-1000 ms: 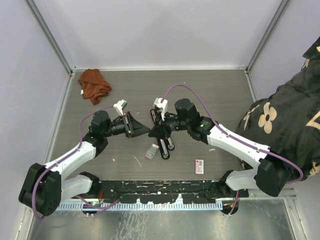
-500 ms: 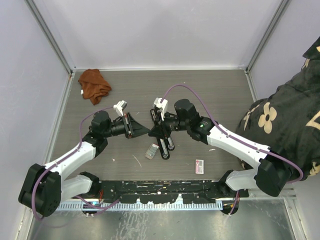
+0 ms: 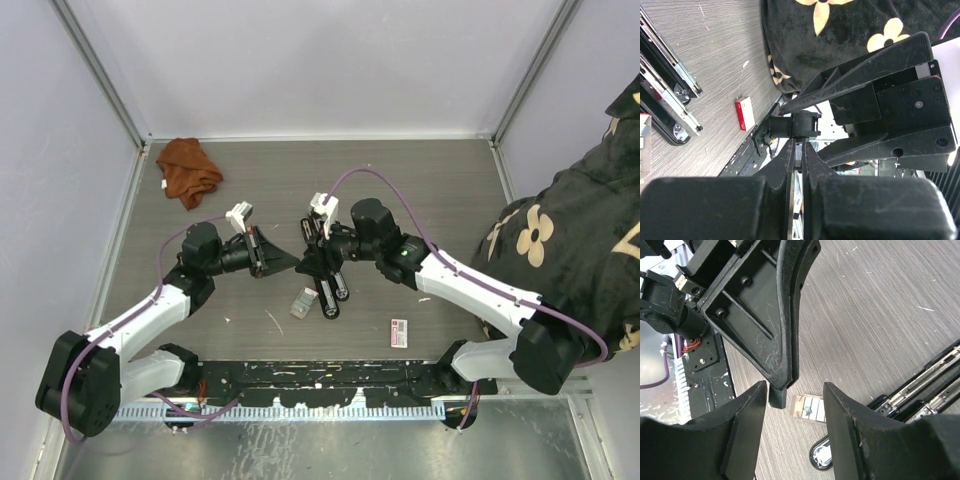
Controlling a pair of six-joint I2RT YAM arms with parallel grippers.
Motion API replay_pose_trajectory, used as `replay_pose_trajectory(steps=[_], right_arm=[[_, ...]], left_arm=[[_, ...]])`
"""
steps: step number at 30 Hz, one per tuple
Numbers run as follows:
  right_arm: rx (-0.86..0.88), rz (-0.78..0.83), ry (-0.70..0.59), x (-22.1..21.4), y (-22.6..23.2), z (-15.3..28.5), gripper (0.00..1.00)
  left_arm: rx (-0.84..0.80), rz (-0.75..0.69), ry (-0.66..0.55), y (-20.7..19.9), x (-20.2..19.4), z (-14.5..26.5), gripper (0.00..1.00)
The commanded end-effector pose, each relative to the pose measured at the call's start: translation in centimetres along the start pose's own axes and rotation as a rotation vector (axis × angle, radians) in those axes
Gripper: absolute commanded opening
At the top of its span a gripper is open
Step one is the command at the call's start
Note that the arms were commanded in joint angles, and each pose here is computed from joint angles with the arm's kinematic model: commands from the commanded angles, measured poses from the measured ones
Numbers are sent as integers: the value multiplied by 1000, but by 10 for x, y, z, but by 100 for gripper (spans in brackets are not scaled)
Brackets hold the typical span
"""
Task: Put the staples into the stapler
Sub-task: Pick up the stapler.
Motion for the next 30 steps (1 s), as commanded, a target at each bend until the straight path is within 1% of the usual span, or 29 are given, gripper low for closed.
replay_pose_trajectory(steps=[1, 4, 9, 11, 13, 16, 21, 23, 27, 30], right_arm=[[-63, 72, -142, 32, -4, 12, 56], [-117, 84, -223, 40, -5, 21, 58], [-181, 103, -324, 40, -6, 33, 57], [-181, 117, -345, 38, -5, 33, 57], [-146, 154, -379, 35, 2, 32, 57], [-126, 192, -446, 31, 11, 33, 59], [-156, 291, -532, 20, 19, 38, 60], [-161, 325, -577, 24, 23, 40, 60], [-144, 397, -619, 28, 35, 35, 60], [-162, 428, -644, 35, 39, 32, 59]], left_arm=[[-29, 9, -19, -10, 0, 2, 4], [-18, 52, -29, -9, 2, 2, 3], [-3, 125, -64, -9, 6, 6, 2], [4, 140, -80, -10, 7, 8, 2], [7, 146, -96, -14, 7, 11, 2], [3, 147, -121, -21, 7, 15, 2], [-36, 133, -132, -35, 4, 21, 3], [-49, 118, -121, -41, 2, 23, 3], [-64, 89, -109, -47, -2, 26, 3], [-72, 81, -106, -49, -3, 26, 3]])
Point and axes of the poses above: each gripper's point midway between its finger pads, its own z axis back along the fingers, its own y axis along the line the jaws close on, x = y × z, the point moved 3 cm from there along z, back along the fingers, and after that the axes turned 13 degrees about z, right-handed, at the moved point
